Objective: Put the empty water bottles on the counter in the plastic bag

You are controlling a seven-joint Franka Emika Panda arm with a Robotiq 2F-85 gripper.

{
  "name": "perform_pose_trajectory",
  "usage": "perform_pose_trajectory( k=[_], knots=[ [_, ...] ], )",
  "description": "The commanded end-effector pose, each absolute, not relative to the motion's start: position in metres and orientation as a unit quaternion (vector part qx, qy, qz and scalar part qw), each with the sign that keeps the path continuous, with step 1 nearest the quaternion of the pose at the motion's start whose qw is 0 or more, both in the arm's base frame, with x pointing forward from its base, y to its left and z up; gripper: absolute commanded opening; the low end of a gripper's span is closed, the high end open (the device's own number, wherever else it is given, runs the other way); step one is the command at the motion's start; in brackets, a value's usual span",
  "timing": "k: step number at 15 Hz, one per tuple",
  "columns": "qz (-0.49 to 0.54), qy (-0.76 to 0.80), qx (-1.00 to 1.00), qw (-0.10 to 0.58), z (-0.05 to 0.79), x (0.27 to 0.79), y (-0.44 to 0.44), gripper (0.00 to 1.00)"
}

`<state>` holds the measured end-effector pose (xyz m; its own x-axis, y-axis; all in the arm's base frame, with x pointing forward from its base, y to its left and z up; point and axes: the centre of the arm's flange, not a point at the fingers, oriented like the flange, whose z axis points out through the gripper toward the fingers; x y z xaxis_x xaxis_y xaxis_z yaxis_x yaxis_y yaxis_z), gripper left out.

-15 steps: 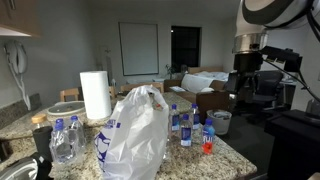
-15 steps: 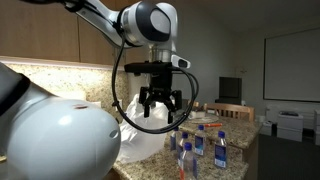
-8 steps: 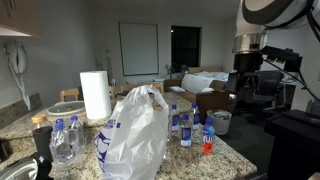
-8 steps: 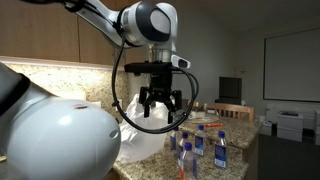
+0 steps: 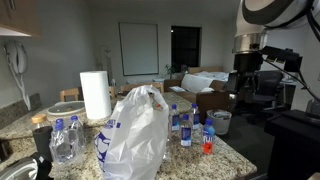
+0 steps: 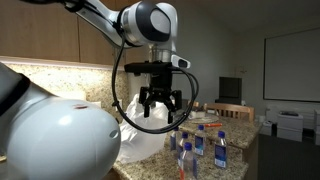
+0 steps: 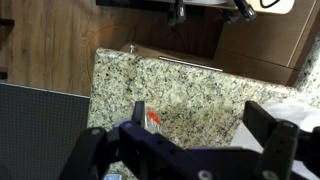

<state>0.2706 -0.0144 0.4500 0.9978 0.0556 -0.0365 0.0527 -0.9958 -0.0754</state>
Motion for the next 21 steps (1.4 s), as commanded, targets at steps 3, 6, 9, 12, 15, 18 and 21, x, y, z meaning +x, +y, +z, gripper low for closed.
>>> perform_pose_trajectory(
  k=[3,6,9,12,15,18,21],
  knots=[
    [0.002,-0.042,-0.999,0.025,0.468,0.299,-0.015,1.00],
    [-0.037,-0.052,-0.998,0.014,0.481,0.347,-0.011,1.00],
    [-0.030,-0.063,-0.998,0.004,0.472,0.383,-0.014,1.00],
    [-0.004,-0.052,-0.999,-0.013,0.447,0.408,-0.031,1.00],
    [0.019,-0.044,-0.998,-0.028,0.427,0.421,-0.049,1.00],
    [0.032,-0.037,-0.998,-0.028,0.403,0.431,-0.056,1.00],
    [0.037,-0.034,-0.998,-0.023,0.376,0.445,-0.051,1.00]
  ],
)
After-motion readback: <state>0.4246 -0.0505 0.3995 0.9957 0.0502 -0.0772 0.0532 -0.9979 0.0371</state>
